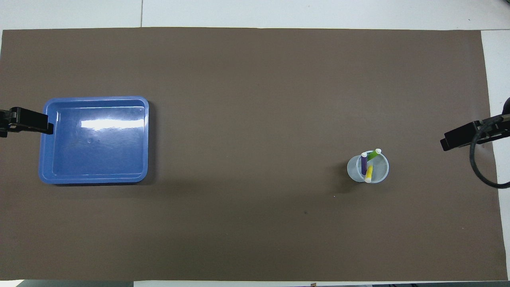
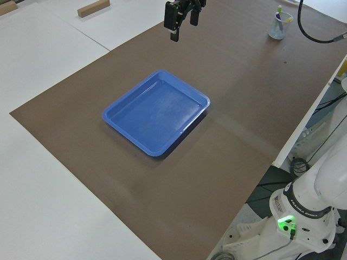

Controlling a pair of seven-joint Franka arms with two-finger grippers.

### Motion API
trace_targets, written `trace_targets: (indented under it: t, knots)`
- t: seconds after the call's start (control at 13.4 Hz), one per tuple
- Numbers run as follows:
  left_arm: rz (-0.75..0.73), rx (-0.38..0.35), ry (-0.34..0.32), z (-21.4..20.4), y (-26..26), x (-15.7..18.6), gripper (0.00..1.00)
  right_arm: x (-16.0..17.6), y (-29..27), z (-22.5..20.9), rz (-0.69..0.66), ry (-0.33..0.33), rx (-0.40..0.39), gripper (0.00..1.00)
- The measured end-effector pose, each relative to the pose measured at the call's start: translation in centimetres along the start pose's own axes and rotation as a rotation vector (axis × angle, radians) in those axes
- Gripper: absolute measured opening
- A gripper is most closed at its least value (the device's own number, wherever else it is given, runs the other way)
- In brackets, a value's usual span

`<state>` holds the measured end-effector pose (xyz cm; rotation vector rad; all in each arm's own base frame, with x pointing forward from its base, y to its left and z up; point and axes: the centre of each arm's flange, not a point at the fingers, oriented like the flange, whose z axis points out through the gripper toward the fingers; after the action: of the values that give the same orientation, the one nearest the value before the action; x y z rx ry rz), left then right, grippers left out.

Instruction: Transfer and insert pens with both arms

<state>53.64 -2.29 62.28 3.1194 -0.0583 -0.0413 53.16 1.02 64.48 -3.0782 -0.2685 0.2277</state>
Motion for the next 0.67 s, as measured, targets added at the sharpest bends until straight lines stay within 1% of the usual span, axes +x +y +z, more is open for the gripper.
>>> trace_targets:
  t: [0.22,0.67]
  knots:
    - [0.062,0.02,-0.044,-1.3,2.4,-0.8,1.0,0.0,-0.4,-0.5,0.009,0.012,-0.003,1.0]
    - [0.077,0.021,-0.057,-1.3,2.5,-0.9,1.0,0.0,-1.0,-0.6,0.011,0.013,-0.005,1.0]
